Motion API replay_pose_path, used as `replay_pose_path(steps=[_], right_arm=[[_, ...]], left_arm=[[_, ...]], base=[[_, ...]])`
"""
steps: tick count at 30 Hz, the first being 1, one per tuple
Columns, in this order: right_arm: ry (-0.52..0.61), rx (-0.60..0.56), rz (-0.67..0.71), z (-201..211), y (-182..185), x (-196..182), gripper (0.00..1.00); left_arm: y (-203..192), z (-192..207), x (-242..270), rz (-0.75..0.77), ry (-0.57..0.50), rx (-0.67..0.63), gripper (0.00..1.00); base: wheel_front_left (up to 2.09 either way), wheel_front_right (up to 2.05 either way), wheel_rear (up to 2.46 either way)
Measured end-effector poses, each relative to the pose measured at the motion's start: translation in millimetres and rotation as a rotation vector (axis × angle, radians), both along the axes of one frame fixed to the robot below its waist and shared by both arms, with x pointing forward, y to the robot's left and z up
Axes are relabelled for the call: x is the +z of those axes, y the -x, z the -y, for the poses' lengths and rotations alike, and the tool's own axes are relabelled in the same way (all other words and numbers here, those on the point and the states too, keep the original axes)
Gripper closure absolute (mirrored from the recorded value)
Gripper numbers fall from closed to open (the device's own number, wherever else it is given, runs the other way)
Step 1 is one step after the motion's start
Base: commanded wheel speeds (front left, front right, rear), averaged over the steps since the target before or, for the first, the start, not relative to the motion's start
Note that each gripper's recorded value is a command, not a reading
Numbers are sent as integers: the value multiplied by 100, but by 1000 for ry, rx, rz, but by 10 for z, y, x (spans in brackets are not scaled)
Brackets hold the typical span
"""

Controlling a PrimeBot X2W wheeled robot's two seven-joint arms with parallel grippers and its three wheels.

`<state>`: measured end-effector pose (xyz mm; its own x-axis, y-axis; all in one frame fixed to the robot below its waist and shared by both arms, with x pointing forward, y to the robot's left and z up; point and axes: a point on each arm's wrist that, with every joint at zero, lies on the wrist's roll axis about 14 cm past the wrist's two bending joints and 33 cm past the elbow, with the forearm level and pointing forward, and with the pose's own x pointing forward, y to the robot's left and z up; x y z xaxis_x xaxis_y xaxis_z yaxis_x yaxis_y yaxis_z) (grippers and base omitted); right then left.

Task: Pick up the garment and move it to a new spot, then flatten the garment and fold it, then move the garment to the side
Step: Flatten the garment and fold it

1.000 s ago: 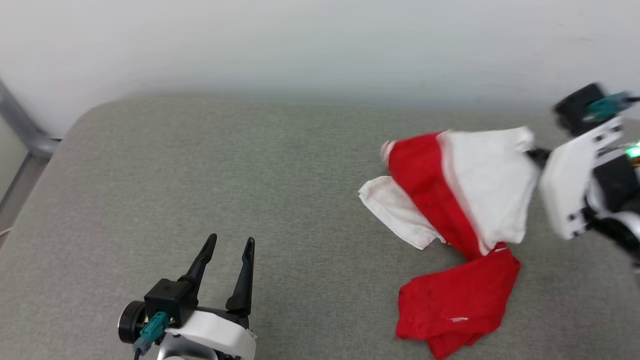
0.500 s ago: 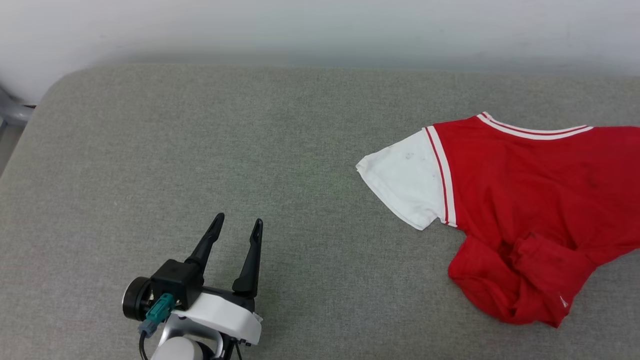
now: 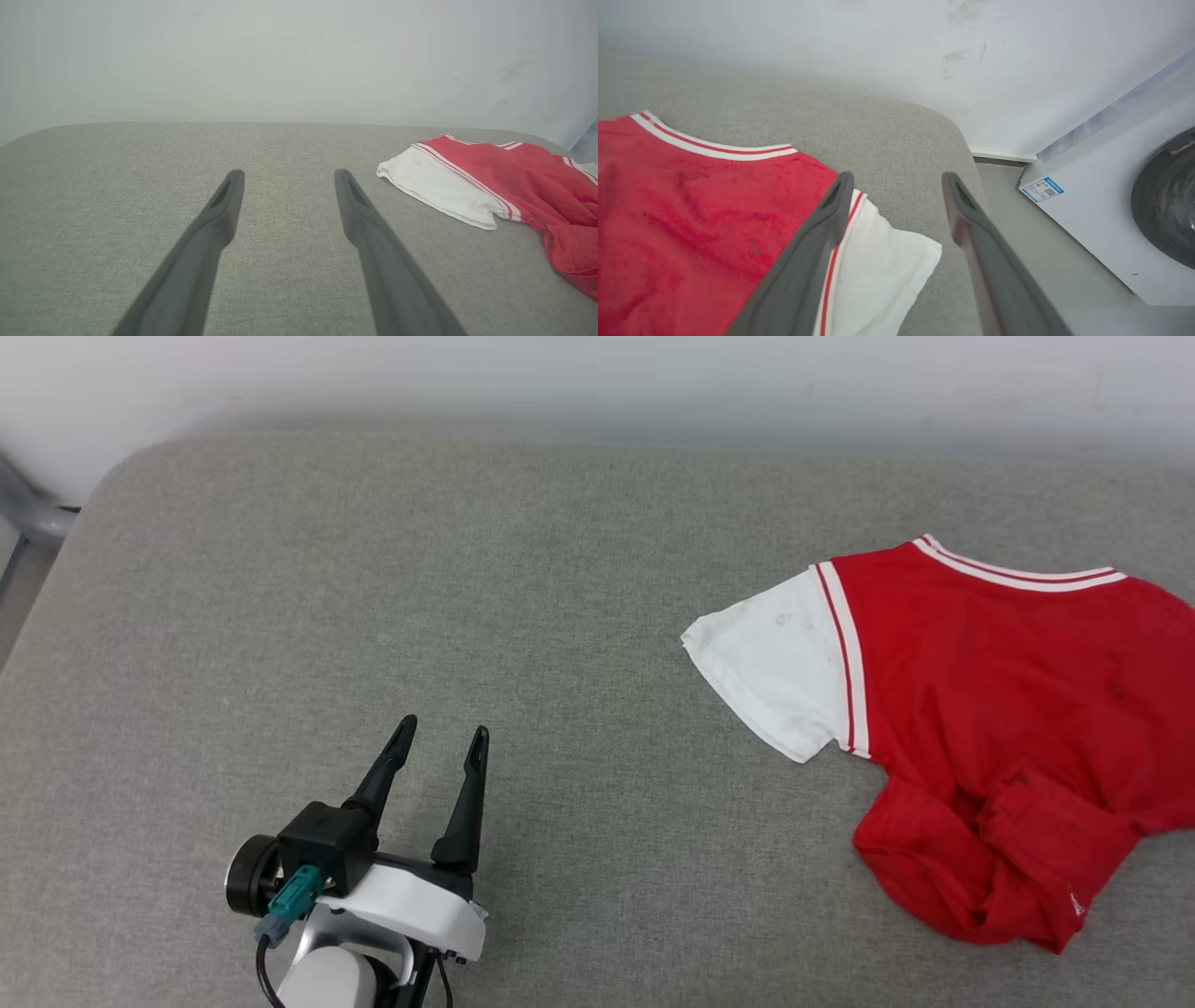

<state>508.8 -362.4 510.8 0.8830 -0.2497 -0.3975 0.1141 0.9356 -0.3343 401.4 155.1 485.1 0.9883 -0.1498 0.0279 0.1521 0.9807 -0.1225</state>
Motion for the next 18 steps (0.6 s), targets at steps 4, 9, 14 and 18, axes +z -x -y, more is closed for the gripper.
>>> replay_pose_path(steps=[4, 9, 14, 18], right_arm=[[-76, 96, 131, -414, -83, 180, 0], [-113, 279, 364, -951, 6, 659, 0], [-210, 356, 515, -1307, 282, 855, 0], [-287, 368, 585, -1452, 553, 862, 0]], left_arm=[[17, 14, 74, 21, 2, -4, 0], [65, 82, 159, 40, 41, -17, 0], [82, 96, 368, 100, 80, -15, 0], [143, 162, 362, 95, 109, -28, 0]], base=[[0, 0, 0], [0, 0, 0], [0, 0, 0], [0, 0, 0]])
